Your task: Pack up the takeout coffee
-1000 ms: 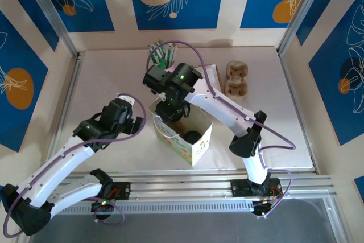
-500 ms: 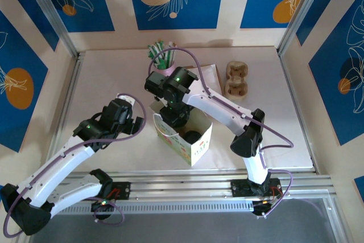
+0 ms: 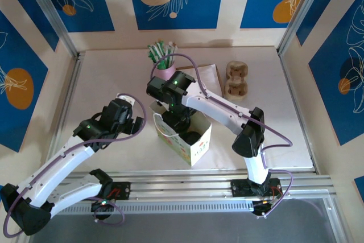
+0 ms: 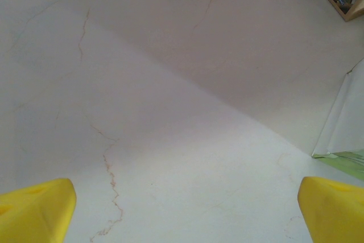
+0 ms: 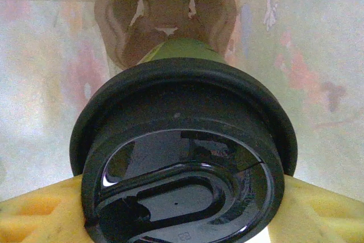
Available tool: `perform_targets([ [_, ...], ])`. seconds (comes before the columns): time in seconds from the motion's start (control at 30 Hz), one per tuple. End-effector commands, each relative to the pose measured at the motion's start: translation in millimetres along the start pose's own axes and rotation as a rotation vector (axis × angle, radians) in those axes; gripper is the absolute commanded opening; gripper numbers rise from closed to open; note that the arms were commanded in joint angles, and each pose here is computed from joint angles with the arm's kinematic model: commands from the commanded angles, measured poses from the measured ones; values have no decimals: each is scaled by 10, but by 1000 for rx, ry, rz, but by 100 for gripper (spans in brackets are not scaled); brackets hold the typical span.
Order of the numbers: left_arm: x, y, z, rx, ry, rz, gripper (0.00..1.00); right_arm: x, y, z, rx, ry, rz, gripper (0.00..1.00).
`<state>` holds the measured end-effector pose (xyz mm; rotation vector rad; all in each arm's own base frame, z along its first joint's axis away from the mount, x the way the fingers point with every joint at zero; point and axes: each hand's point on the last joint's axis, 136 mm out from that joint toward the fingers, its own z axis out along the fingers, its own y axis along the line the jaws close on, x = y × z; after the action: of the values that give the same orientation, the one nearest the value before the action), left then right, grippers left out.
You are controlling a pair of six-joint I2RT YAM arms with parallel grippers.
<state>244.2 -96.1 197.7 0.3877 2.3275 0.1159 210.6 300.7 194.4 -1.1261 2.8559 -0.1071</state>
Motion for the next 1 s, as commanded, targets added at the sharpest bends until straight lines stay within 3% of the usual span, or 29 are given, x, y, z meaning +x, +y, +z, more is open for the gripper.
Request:
perform_targets([
  [0.0, 46, 45, 25, -20, 15, 11, 100, 27, 31, -62, -42, -21, 20, 68],
  [0.97, 31, 45, 20, -19, 8, 10, 100, 29, -23, 50, -33, -56, 48, 68],
])
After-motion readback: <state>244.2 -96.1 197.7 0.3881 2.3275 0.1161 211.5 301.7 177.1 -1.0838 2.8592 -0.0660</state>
